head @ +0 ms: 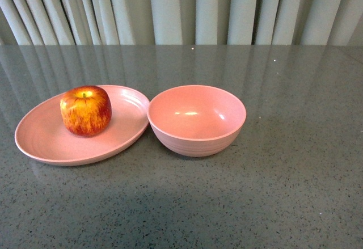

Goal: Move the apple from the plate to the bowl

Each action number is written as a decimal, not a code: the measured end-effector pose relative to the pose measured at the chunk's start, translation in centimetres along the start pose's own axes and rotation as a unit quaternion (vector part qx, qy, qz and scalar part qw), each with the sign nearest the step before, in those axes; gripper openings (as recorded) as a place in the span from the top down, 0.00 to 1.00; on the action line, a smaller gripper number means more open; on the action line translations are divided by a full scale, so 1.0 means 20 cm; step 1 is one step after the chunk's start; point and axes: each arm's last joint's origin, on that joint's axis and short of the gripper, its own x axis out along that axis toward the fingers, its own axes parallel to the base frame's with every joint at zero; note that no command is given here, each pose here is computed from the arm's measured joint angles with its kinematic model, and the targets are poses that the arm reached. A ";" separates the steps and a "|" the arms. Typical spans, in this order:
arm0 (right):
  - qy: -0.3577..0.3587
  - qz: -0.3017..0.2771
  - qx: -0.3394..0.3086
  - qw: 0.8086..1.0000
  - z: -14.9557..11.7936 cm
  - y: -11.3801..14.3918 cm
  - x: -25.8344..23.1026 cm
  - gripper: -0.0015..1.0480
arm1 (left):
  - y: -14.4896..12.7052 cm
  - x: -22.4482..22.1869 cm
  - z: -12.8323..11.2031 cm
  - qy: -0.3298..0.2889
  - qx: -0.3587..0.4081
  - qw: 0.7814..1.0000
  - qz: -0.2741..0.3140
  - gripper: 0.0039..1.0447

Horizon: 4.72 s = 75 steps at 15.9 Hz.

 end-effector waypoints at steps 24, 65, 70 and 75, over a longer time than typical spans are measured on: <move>0.001 0.000 0.000 1.000 0.00 0.00 0.00 0.06 | -0.03 0.01 0.02 0.132 -0.028 0.990 0.044 0.06; 0.000 0.000 0.000 1.000 0.00 0.00 0.00 0.06 | -0.29 1.17 0.19 0.184 0.013 0.967 -0.175 0.32; 0.000 0.000 0.000 1.000 0.00 0.00 0.00 0.06 | -0.61 1.12 0.38 0.149 0.035 0.957 -0.245 0.33; 0.000 0.000 0.000 1.000 0.00 0.00 0.00 0.06 | -0.87 1.15 0.22 0.194 0.043 0.938 -0.282 0.33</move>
